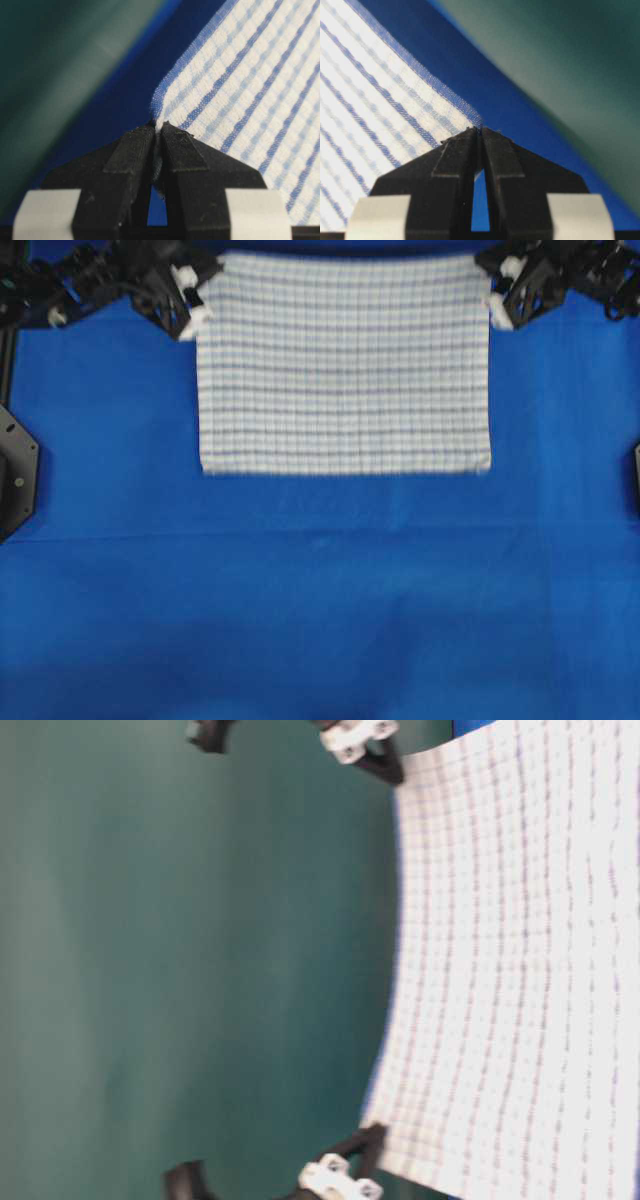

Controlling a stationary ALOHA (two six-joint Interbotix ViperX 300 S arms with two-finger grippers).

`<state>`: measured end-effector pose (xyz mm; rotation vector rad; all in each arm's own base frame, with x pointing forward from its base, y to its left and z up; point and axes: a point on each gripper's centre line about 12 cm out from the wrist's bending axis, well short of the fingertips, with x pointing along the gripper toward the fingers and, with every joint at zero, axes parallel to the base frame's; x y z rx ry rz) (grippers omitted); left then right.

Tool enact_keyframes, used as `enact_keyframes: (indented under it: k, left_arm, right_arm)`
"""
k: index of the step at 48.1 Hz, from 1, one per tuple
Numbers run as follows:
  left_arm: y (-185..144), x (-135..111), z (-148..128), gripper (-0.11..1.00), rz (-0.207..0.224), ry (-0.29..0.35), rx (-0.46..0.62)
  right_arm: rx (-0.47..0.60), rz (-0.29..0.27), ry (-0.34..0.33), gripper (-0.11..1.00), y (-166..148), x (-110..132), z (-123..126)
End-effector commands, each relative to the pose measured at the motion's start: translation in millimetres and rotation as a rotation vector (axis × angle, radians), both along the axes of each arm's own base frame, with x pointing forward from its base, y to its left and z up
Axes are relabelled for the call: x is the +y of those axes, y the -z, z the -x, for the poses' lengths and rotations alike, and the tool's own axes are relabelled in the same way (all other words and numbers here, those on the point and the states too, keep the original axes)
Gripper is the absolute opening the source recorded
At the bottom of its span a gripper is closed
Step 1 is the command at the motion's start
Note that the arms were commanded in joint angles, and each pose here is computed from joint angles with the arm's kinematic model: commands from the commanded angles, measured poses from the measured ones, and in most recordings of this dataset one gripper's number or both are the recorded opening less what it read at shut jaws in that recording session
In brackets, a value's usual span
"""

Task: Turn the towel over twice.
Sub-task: 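Lift the far corners with both grippers and pull toward the far side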

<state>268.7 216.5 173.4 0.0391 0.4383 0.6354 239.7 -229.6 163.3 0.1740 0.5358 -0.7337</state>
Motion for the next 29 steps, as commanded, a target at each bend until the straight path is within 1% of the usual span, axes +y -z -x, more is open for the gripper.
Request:
enact_keyframes:
  k: [1, 6, 10, 15, 22, 29]
  left_arm:
    - [-34.2, 6.5, -1.1, 0.01, -0.071, -0.005, -0.051]
    - [-58.3, 9.3, 1.4, 0.01, -0.109, -0.015, -0.091]
    - [-72.9, 9.2, 3.1, 0.01, -0.137, -0.018, -0.122]
    - [-85.6, 9.4, 5.4, 0.01, -0.161, -0.023, -0.150]
    - [-100.5, 5.9, 8.7, 0.01, -0.189, -0.022, -0.186]
    - [-110.5, 0.4, 12.0, 0.01, -0.213, -0.017, -0.216]
  right_arm:
    - [-0.053, 0.069, 0.003, 0.06, -34.7, -7.0, -1.7]
    - [-0.078, 0.127, -0.008, 0.06, -63.9, -8.1, -2.2]
    - [-0.091, 0.160, -0.014, 0.06, -81.5, -8.1, -2.1]
    - [-0.102, 0.194, -0.021, 0.06, -102.0, -7.4, -1.3]
    - [-0.113, 0.218, -0.023, 0.06, -124.1, -3.5, 2.9]
    - [-0.131, 0.237, -0.025, 0.06, -136.4, 4.6, 9.8]
